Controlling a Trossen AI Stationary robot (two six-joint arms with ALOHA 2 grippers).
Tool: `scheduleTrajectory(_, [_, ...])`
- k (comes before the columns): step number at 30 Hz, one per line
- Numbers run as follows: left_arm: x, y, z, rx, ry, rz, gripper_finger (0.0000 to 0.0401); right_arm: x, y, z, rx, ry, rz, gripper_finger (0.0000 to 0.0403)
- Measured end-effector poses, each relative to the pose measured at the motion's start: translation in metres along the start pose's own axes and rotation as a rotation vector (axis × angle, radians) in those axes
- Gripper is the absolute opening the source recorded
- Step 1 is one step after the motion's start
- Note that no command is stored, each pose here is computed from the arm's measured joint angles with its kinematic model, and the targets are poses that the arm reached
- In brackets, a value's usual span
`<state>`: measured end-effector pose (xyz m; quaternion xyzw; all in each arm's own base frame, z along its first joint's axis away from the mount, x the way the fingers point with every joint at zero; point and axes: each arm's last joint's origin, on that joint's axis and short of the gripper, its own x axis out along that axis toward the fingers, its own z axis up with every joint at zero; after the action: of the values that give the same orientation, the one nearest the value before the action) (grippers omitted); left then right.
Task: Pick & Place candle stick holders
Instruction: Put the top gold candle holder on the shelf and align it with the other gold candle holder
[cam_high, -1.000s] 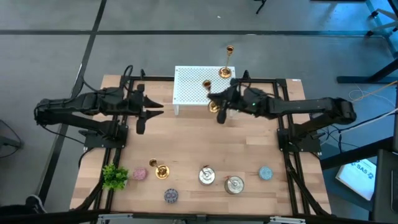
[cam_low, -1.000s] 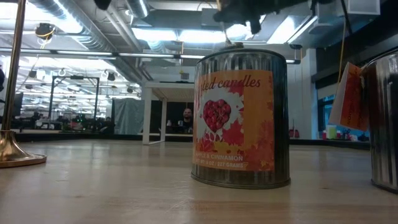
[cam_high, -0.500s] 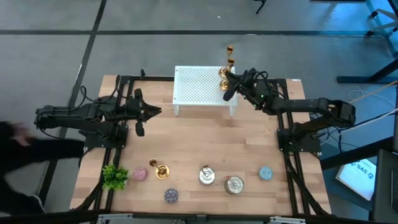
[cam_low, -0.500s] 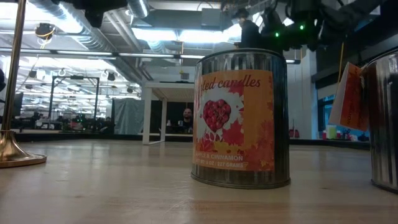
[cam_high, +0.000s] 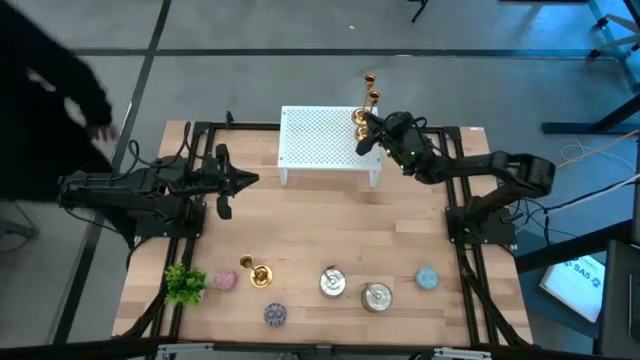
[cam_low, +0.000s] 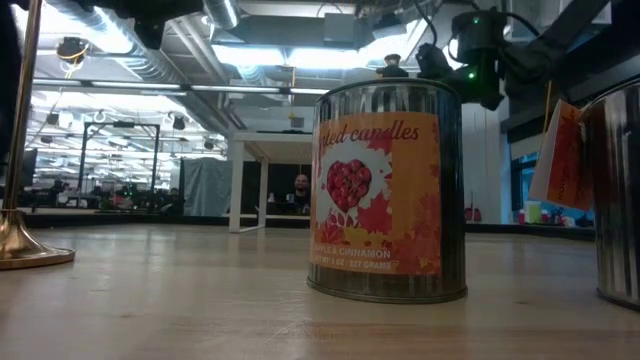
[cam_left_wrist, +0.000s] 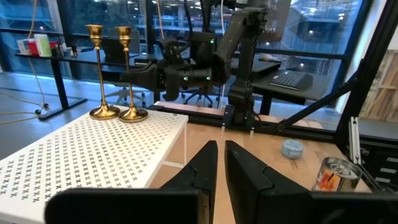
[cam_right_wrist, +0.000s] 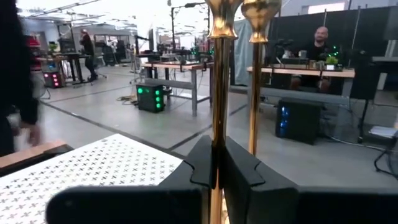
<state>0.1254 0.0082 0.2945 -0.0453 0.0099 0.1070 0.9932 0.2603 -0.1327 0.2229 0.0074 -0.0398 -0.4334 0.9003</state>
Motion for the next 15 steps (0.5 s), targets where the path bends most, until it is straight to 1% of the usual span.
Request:
scheduleTrajectory(10, [0.0001, -0.0001, -0.0001, 0.001, 0.001, -0.003, 0.0025, 0.0033, -0.0042, -0.0015, -0.014, -0.006, -0.011, 0.0016])
scheduleTrajectory(12, [0.0001, -0.0001, -0.0001, 0.002, 0.001, -0.003, 0.0026, 0.0033, -0.0034, -0.0015, -0.015, -0.006, 0.017, 0.0023])
scheduleTrajectory(15, [0.0001, -0.0001, -0.0001, 0.002, 0.001, -0.003, 0.0026, 0.0032, -0.0016, -0.0016, -0.014, -0.005, 0.080, 0.0047])
